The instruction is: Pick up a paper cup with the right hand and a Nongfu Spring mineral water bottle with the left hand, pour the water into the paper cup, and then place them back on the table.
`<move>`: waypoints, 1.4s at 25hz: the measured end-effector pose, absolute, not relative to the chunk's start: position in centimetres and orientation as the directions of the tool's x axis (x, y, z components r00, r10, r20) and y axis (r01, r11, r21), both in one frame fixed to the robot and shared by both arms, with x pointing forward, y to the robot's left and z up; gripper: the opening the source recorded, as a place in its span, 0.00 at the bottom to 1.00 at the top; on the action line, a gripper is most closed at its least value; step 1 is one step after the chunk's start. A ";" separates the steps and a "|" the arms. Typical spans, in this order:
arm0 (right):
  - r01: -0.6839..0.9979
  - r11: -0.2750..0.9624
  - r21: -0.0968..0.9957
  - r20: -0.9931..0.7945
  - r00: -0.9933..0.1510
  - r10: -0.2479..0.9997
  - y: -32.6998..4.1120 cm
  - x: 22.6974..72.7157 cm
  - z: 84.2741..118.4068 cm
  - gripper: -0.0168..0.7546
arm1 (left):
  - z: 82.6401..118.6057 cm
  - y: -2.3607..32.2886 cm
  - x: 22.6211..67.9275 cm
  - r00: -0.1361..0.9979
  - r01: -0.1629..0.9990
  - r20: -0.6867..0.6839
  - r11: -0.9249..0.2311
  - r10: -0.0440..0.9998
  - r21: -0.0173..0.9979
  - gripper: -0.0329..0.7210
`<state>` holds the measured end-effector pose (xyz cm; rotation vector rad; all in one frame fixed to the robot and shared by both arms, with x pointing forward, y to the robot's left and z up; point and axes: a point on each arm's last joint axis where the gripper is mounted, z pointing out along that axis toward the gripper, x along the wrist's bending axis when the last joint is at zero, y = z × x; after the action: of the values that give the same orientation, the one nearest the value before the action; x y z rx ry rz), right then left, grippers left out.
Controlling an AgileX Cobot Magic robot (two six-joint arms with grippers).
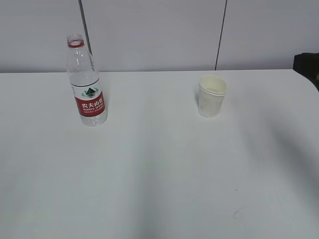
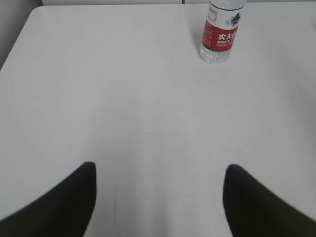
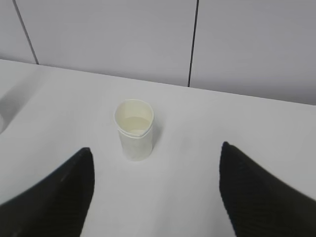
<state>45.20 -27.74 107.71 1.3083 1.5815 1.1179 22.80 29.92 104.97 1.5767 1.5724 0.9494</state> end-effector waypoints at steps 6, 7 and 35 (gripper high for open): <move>0.282 0.056 0.958 -0.026 -0.110 0.994 -28.1 45.3 107.9 0.78 | 105.0 29.9 22.8 -0.008 0.482 0.018 -0.012 1.000 0.876 0.70; 0.287 0.027 0.958 -0.005 -0.078 0.997 -28.3 45.3 107.9 0.78 | 105.0 29.9 22.8 -0.008 0.482 0.018 -0.012 1.000 0.876 0.70; 0.579 0.095 0.810 0.003 -0.167 0.986 -28.8 29.6 108.9 0.78 | 105.0 29.9 22.8 -0.008 0.482 0.018 -0.012 1.000 0.876 0.70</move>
<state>29.57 -28.80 108.88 1.5337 1.8116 0.9278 22.80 29.91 104.97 1.5765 1.5720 0.9482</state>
